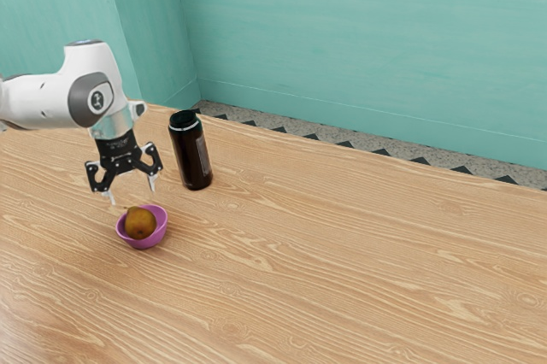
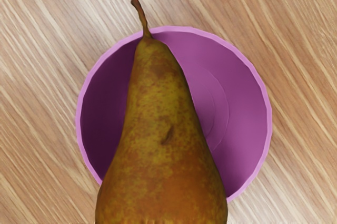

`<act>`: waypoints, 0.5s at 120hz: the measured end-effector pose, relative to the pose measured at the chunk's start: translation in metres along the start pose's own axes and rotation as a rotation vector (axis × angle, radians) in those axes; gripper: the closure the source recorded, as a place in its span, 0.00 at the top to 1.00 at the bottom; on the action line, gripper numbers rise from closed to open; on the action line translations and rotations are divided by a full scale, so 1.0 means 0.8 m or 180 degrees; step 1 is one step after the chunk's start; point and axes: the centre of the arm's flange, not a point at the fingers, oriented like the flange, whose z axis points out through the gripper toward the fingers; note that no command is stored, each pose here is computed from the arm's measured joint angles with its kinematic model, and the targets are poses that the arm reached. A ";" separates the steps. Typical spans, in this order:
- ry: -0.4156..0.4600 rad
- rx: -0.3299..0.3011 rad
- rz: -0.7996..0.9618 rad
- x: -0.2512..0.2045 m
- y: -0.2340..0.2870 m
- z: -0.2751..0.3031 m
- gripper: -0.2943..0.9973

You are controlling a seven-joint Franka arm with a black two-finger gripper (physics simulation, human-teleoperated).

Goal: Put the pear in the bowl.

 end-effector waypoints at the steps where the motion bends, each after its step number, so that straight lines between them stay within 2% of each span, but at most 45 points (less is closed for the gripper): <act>1: 0.0010 -0.0008 0.0005 -0.001 0.000 -0.003 0.72; 24: 0.0335 -0.0300 0.0303 -0.037 0.009 -0.099 0.75; 33: 0.0601 -0.0437 0.0535 -0.042 0.029 -0.190 0.76; 48: 0.0800 -0.0370 0.0986 -0.064 0.041 -0.273 0.76; 60: 0.0792 -0.0265 0.1332 -0.083 0.047 -0.294 0.77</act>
